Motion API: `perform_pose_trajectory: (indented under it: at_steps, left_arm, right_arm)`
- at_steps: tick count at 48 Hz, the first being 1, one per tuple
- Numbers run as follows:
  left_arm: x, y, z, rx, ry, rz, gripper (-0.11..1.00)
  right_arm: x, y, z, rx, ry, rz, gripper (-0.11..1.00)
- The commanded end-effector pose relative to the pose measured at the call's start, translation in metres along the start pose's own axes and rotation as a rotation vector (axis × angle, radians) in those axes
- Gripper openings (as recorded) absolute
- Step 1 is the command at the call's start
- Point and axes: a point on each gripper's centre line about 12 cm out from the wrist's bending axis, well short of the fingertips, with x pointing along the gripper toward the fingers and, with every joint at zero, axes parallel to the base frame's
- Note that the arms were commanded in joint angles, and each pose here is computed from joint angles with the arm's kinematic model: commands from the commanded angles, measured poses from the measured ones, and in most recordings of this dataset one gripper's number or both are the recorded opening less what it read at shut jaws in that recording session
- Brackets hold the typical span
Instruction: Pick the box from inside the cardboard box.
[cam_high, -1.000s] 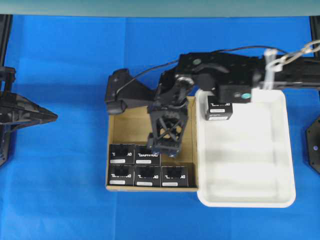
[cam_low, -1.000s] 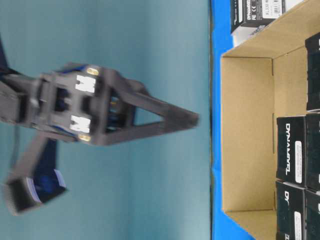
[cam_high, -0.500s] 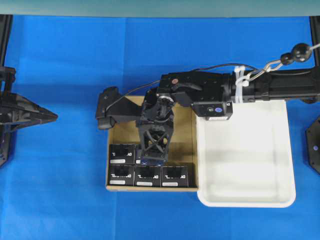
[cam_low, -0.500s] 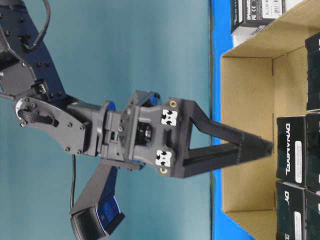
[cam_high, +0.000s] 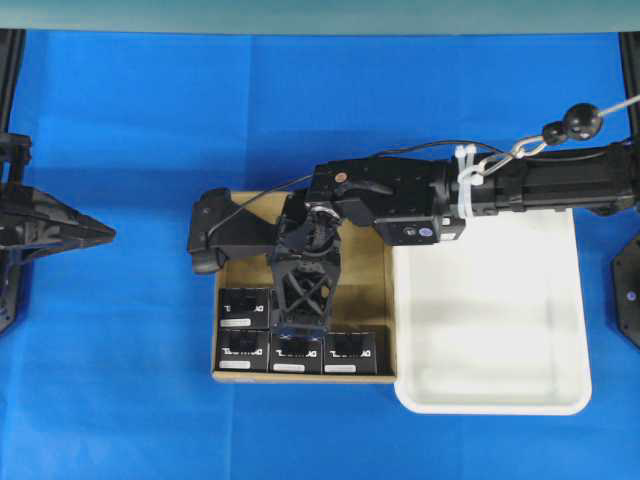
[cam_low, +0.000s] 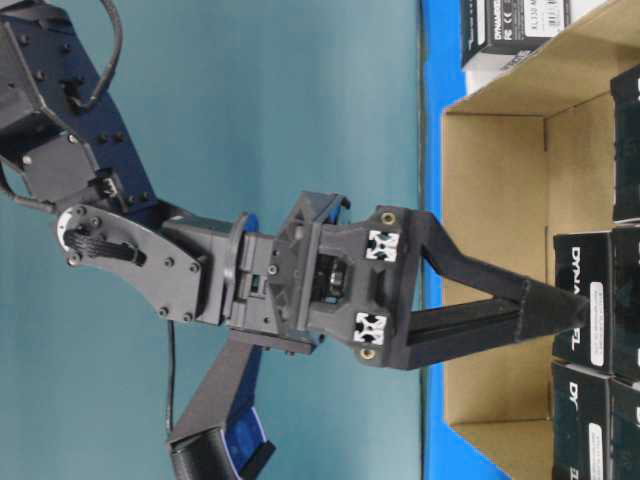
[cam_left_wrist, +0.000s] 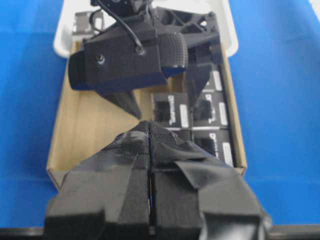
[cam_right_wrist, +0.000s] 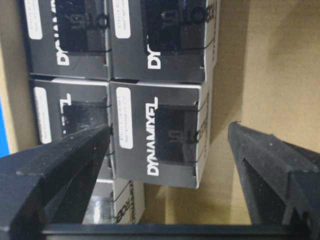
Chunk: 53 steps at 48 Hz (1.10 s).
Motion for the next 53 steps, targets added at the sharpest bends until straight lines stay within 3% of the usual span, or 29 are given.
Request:
perform_pose_trajectory:
  at_steps: [1,40,53]
  left_arm:
    - [-0.002,0.000,0.013,0.000,-0.032,0.001,-0.07]
    - [-0.002,0.000,0.013,-0.001,-0.034,0.002,-0.07]
    - [-0.002,0.000,0.013,0.000,-0.034,0.001,-0.07]
  right_arm:
    - [0.004,0.001,0.001,-0.009,0.000,0.000,0.99]
    - [0.014,-0.009,-0.006,0.000,0.019,-0.014,0.99]
    - [0.009,-0.030,-0.012,0.038,0.024,-0.035,0.99]
